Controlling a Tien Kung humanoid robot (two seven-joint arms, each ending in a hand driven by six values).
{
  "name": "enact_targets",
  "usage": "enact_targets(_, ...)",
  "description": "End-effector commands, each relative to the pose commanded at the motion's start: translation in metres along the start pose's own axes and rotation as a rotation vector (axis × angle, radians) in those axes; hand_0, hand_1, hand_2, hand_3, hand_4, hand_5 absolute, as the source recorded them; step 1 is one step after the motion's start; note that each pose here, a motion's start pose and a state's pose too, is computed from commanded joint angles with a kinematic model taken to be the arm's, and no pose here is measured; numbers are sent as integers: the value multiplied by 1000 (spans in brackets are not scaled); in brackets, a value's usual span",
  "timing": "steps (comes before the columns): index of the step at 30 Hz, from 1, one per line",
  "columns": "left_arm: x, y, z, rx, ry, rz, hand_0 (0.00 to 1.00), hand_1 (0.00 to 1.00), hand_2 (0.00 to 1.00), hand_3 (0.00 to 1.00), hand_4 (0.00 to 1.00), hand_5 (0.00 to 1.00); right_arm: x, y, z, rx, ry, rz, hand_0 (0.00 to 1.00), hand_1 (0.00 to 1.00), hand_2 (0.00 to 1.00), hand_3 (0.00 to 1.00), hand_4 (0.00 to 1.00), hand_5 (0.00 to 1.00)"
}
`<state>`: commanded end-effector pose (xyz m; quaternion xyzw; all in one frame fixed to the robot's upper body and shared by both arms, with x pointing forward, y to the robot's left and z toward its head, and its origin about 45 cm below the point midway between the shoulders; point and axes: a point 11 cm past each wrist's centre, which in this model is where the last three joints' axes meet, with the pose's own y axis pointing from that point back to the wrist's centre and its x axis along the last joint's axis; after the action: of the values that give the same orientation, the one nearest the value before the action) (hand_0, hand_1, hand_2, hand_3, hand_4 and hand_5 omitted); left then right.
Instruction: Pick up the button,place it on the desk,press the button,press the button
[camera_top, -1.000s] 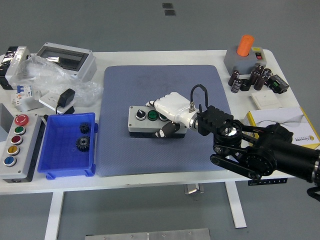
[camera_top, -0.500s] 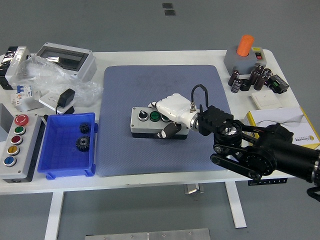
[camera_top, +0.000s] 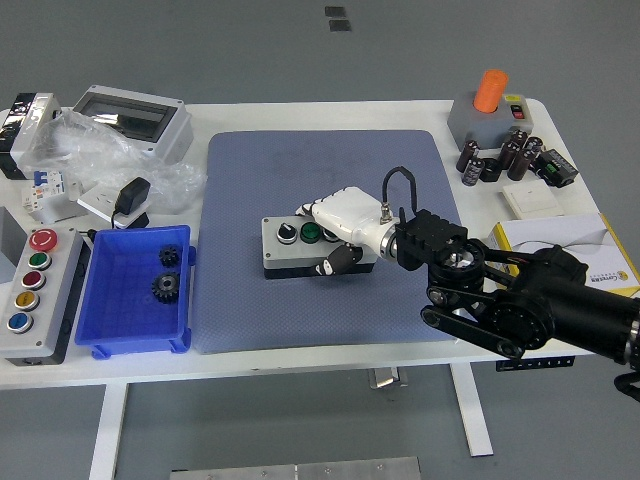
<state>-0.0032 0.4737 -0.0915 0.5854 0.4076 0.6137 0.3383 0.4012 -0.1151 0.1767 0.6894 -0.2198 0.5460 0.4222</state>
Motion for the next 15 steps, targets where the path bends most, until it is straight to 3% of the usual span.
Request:
enact_targets(2,0,0,0,-1,0,-3,630,632,577,569,526,114,0,0,0,0,-2,-3,717,700,798,957,900,297)
enact_targets(3,0,0,0,-2,-1,-6,630,632,577,569,526,114,1,1,-1,2,-5,-5,728,715,869,998,998,401)
enact_targets(14,-8,0,1,-14,-2,-64,630,632,577,569,526,114,14,9,-6,12,-44,-12,733,719,923,998,998,418)
enact_targets(15,-8,0,1,-15,-2,-70,630,632,577,569,526,114,18,12,-4,9,-55,-8,746,729,971,998,998,477)
